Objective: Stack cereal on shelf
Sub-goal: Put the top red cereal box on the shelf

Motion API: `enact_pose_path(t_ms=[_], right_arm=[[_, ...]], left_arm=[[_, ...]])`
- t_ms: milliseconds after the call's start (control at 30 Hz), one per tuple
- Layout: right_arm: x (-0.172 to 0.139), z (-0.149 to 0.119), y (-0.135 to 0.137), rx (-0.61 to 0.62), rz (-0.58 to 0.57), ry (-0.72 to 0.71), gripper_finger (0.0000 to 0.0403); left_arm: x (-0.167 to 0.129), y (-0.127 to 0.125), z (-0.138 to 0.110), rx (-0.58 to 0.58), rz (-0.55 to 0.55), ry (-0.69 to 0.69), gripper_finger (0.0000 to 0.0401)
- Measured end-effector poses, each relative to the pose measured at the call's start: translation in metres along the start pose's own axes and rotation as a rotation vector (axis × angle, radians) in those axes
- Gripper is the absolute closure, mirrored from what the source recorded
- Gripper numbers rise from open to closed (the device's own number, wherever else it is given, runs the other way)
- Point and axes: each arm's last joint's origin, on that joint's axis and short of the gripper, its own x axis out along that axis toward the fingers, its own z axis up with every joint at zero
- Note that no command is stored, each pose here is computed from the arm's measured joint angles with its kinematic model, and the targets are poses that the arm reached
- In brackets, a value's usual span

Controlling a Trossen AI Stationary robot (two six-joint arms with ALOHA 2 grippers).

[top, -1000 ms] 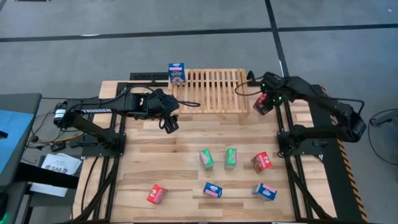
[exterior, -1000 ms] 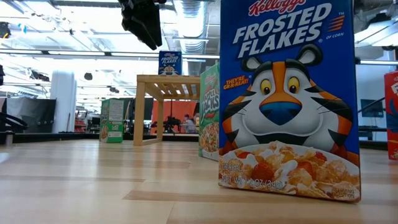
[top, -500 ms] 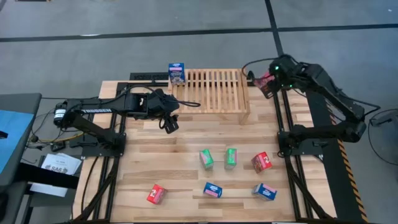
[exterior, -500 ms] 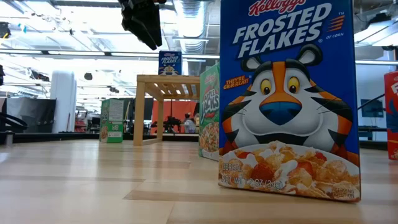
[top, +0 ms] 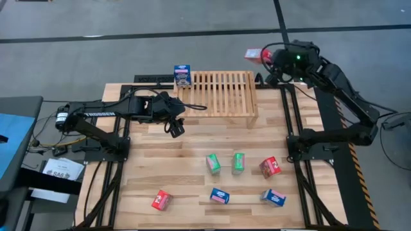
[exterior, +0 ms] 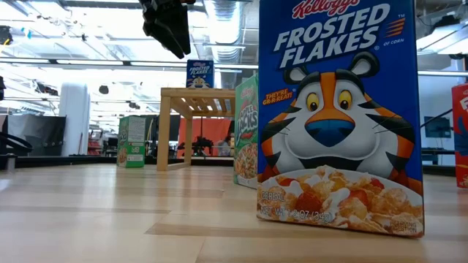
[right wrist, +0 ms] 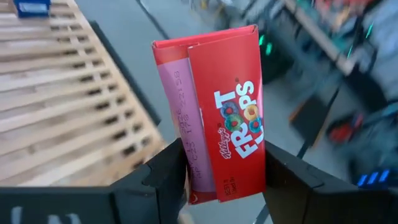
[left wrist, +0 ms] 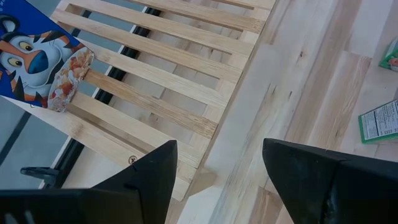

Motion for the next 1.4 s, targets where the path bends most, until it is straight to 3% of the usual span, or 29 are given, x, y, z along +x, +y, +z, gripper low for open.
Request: enact_pose_path(t_ms=[167,600,1067,1400], right_arm=[[0.015,0.009,0.007,-0.124,0.005,-0.029,0.0198],[0.055,-0.002,0.038,-0.286,0.172,0.205,0.0198],[0.06,0.007,0.065,-0.355,0.305,0.313,0.0198],[0.072,0.006,0.074,-0.39,0.324,0.379,0.0198]], left_arm=[[0.0,0.0,0.0,-0.011,0.0,0.0,0.0175],[0.0,0.0,0.0,-0.018,0.0,0.0,0.0175],[0.0,0.0,0.0,-0.018,0.0,0.0,0.0175],[0.0,0.0,0.0,-0.018,-0.001,0.0,0.0175]])
